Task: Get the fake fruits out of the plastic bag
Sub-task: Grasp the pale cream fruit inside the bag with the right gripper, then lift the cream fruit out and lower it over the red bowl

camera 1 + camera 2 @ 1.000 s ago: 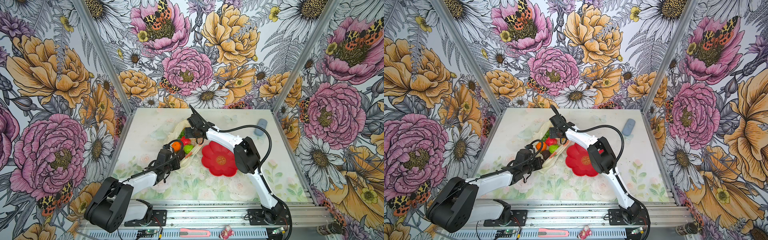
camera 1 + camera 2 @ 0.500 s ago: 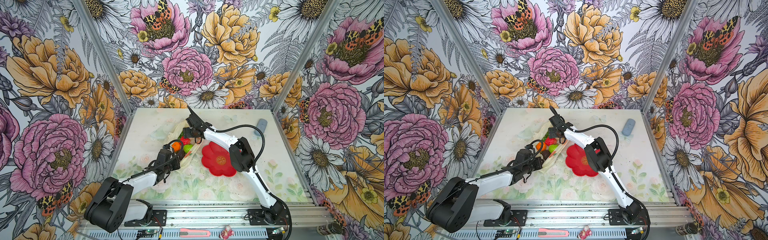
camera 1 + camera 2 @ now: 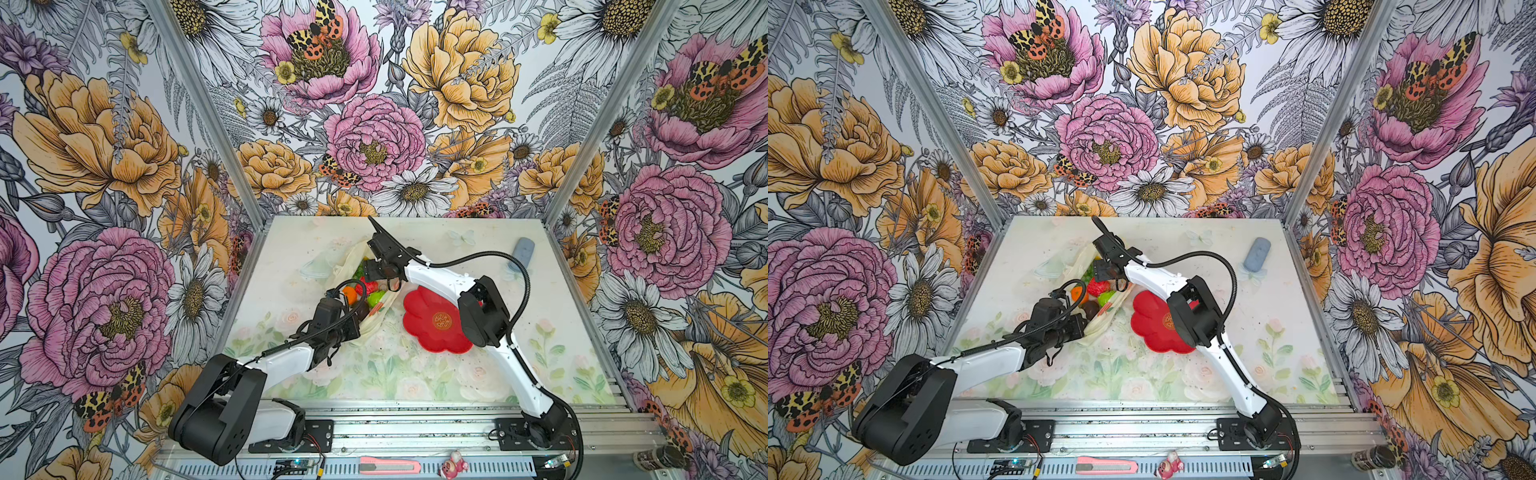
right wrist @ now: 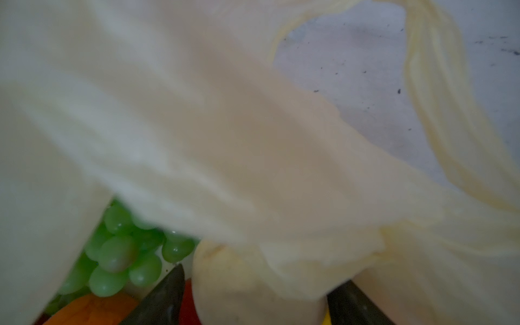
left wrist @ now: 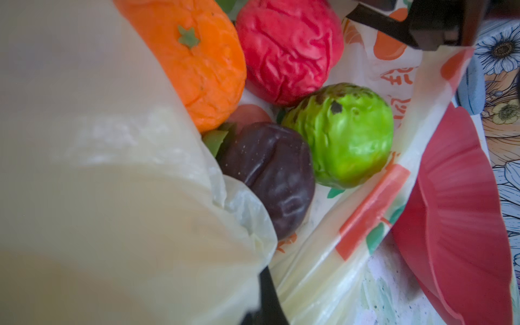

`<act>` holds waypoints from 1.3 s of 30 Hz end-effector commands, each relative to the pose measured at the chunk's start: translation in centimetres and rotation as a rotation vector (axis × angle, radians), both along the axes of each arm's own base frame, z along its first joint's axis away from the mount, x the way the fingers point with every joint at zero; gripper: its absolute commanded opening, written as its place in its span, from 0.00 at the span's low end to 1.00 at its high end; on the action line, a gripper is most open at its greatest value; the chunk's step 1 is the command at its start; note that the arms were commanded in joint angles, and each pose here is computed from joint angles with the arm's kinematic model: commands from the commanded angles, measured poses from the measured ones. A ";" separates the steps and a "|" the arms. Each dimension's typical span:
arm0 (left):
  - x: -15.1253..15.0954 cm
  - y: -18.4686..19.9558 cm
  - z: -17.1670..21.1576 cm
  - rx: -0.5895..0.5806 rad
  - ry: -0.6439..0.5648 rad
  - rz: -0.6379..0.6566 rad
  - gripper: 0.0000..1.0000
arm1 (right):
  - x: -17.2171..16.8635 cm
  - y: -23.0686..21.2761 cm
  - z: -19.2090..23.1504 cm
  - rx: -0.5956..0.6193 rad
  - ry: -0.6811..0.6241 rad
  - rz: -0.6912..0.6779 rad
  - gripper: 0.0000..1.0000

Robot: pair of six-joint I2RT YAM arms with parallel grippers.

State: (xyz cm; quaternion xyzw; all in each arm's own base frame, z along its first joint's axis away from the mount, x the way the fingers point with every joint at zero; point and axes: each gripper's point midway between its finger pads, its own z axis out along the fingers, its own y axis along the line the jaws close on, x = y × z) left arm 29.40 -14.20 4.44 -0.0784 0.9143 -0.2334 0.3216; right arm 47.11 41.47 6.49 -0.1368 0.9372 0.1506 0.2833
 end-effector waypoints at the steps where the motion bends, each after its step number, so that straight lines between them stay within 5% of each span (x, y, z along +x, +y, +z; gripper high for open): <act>1: 0.5 -0.2 0.7 -0.024 -0.020 -0.005 0.00 | -0.7 0.5 3.0 -0.007 -0.057 0.009 0.79; 22: 0.5 -0.1 0.8 -0.023 -0.024 -0.003 0.00 | 1.3 0.5 -1.5 -0.051 -0.034 -0.024 0.78; 29: 0.6 -0.1 0.6 -0.022 -0.018 -0.002 0.00 | 0.6 0.8 3.9 0.005 -0.077 0.003 0.62; 39: 0.6 0.1 0.5 -0.024 -0.016 0.001 0.00 | -4.2 -2.6 12.7 0.063 -0.181 0.046 0.62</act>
